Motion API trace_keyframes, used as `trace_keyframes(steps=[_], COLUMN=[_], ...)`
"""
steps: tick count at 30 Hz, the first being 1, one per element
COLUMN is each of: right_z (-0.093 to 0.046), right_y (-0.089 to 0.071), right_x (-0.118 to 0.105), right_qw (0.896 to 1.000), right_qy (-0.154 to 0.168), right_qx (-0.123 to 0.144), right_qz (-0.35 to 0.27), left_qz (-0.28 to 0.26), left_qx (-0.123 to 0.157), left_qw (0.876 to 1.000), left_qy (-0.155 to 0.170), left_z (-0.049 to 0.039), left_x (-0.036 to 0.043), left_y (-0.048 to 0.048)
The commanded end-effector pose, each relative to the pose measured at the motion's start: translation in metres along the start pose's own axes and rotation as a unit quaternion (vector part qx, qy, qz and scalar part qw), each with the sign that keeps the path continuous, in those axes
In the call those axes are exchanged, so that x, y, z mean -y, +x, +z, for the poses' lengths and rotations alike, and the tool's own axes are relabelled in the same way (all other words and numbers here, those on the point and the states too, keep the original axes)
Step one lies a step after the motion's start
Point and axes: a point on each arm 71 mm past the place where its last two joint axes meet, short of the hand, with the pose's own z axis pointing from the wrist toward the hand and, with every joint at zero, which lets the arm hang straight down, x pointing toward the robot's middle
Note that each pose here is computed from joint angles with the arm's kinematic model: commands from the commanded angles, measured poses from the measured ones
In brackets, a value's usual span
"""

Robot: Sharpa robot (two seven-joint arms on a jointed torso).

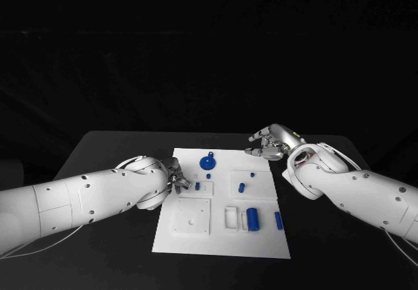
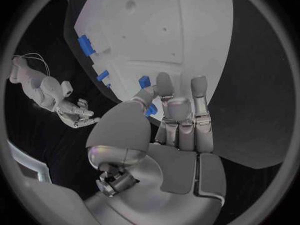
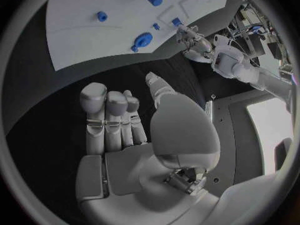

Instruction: Assemble the parts on the task board

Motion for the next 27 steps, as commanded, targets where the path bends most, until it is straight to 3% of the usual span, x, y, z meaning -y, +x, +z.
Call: trace_keyframes(steps=[1, 27], right_z=[-0.0001, -0.0003], right_y=[0.0009, 0.0025], right_x=[-0.0006, -0.0002], right_qw=[1.0, 1.0], right_qy=[-0.004, -0.003], right_qx=[-0.005, -0.006], right_qz=[-0.003, -0.002], left_qz=[0.01, 0.015], left_qx=[-0.009, -0.017], left_qw=[1.0, 1.0], left_qy=[0.007, 0.003], left_z=[-0.0004, 0.0004], left_x=[0.0023, -0.0004], left_y=[0.002, 0.003])
